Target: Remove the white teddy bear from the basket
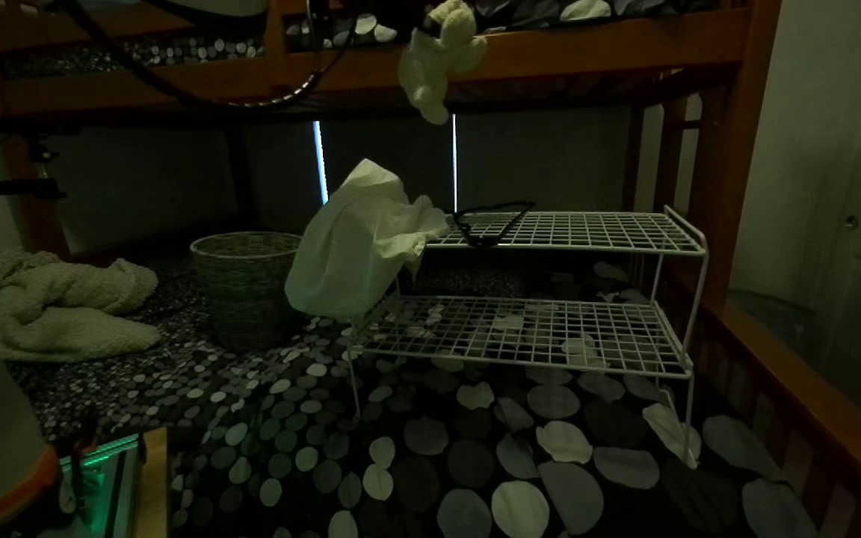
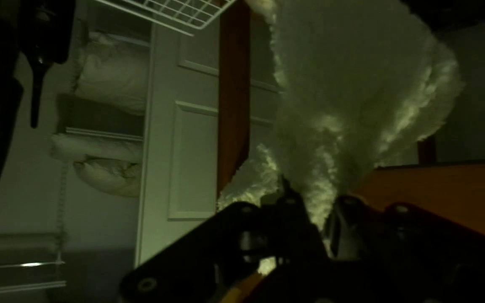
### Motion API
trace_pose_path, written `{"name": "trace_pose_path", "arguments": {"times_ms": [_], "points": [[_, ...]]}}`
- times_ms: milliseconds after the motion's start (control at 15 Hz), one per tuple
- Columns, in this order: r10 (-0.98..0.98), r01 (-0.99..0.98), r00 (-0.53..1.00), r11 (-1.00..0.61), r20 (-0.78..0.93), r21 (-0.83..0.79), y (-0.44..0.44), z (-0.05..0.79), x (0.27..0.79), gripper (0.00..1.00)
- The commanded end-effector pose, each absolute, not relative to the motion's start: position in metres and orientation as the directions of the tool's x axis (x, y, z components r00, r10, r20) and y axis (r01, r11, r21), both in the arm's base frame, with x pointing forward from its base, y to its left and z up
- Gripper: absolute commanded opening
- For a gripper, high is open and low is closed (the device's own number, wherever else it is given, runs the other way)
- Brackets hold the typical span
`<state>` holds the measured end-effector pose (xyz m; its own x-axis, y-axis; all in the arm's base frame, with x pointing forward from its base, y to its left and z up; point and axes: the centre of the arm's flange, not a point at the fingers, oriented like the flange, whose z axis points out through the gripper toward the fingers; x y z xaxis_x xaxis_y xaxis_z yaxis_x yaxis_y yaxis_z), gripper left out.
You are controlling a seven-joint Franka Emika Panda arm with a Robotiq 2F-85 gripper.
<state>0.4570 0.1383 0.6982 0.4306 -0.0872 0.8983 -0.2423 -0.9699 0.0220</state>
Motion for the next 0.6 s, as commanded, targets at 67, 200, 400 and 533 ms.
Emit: {"name": "trace_pose_path", "arguments": {"times_ms": [67, 200, 400, 533], "points": [[-0.262, -0.263, 0.476, -0.953, 0.84, -0.148, 0.062, 0.659, 0.537, 0.03], [-0.328, -0.296, 0.493, -0.934, 0.806, -0.199, 0.042, 0.639, 0.57, 0.03], [-0.429, -0.348, 0.539, -0.897, 0.725, -0.272, 0.016, 0.607, 0.601, 0.03], [-0.485, -0.409, 0.544, -0.866, 0.685, -0.289, -0.014, 0.594, 0.604, 0.03]]}}
